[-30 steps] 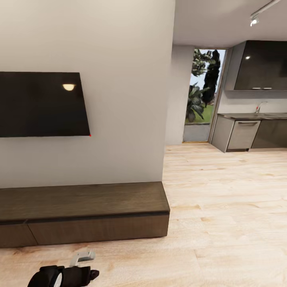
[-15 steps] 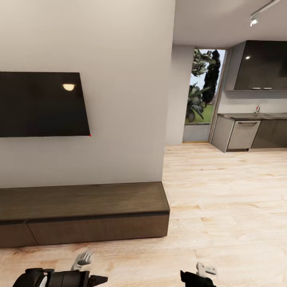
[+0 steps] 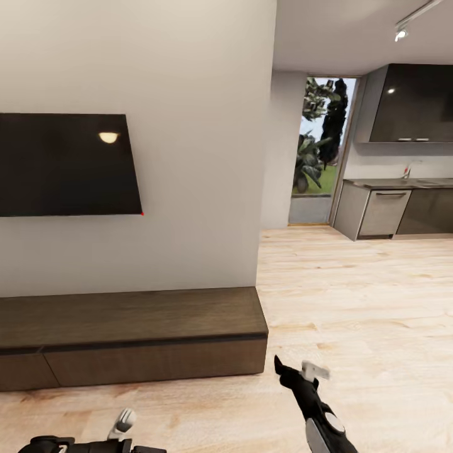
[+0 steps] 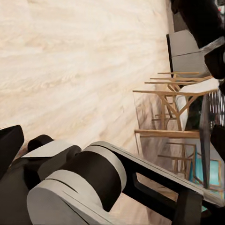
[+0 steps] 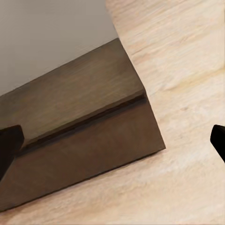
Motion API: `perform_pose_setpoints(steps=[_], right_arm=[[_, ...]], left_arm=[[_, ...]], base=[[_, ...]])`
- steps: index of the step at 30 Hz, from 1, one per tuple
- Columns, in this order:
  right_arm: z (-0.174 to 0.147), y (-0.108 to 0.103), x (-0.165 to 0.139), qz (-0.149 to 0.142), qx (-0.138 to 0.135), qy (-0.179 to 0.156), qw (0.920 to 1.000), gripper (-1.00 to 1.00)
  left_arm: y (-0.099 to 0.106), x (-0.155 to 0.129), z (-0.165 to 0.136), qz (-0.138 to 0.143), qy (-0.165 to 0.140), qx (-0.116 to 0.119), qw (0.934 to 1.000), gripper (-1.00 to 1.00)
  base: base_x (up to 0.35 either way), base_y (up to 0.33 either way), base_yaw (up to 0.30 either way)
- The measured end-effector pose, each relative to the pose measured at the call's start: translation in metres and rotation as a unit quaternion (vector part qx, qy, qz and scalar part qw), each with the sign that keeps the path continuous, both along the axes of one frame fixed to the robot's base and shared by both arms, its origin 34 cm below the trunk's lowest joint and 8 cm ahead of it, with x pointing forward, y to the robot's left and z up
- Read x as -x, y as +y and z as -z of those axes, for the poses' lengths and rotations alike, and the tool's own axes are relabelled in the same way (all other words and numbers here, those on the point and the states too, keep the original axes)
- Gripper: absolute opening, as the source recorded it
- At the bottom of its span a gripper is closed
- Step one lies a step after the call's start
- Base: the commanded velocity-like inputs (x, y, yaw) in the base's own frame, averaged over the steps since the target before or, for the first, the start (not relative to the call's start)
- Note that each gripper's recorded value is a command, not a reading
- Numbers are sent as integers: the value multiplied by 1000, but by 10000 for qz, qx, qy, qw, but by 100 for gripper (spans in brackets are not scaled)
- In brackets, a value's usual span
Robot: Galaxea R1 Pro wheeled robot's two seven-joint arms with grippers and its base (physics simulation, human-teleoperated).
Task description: Place each of the two pumpkins and all three candles from the living room inside a cabinet in the living room (use any cabinet), then make sure every cabinet is closed, and position the cauldron so it is next to a table in the living room.
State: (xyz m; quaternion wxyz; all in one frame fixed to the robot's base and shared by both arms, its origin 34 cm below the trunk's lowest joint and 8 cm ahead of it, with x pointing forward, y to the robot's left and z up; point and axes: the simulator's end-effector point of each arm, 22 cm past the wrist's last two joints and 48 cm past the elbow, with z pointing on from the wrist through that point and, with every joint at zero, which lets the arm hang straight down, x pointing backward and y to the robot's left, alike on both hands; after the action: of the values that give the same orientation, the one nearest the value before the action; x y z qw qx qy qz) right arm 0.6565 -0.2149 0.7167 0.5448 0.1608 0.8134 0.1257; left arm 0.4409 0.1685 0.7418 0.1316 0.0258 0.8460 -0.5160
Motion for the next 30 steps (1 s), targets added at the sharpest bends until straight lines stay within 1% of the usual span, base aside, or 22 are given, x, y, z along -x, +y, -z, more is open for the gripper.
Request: perform_pose_setpoints(steps=[1, 2, 3, 4, 5, 6, 7, 10, 15, 18, 21, 30], right_arm=[[1, 2, -4, 74, -255, 8, 9996, 100], [9, 11, -6, 96, -804, 76, 9967, 100], [14, 20, -7, 60, -1247, 104, 9921, 100], [18, 29, -9, 21, -1660, 118, 9861, 100], [24, 37, -12, 15, -2144, 158, 9766, 100], [29, 39, -13, 52, -2337, 226, 9720, 100], [34, 40, -14, 92, -2449, 297, 9691, 100], [45, 41, -12, 190, -2620, 460, 9638, 100], [53, 44, -8, 246, -2724, 634, 9598, 100], [58, 57, -4, 200, -2839, 848, 9549, 100], [57, 61, -4, 170, -2870, 864, 9539, 100], [57, 56, -5, 264, -2819, 810, 9556, 100]], left_arm=[[-1, 2, 0, 11, 41, 78, 10000, 100], [-2, 6, 3, 9, 145, 151, 9998, 100], [-2, 8, 5, 4, 191, 196, 9996, 100], [-3, 9, 5, 0, 220, 226, 9995, 100], [-5, 10, 7, -6, 257, 245, 9994, 100], [-5, 11, 8, -10, 278, 254, 9993, 100], [-5, 11, 9, -15, 288, 259, 9992, 100], [-6, 11, 10, -16, 278, 262, 9993, 100], [-6, 11, 10, -13, 263, 257, 9993, 100], [-7, 11, 10, -10, 261, 266, 9993, 100], [-7, 11, 10, -15, 260, 281, 9993, 100], [-12, 12, 10, -6, 258, 308, 9992, 100]], base=[[0, 0, 0], [0, 0, 0], [0, 0, 0], [41, 0, 0], [95, 7, 0], [157, 43, 0], [204, 77, 0], [159, 61, 0], [80, 24, 0], [136, 41, 0], [51, 20, 0], [126, 81, 0]])
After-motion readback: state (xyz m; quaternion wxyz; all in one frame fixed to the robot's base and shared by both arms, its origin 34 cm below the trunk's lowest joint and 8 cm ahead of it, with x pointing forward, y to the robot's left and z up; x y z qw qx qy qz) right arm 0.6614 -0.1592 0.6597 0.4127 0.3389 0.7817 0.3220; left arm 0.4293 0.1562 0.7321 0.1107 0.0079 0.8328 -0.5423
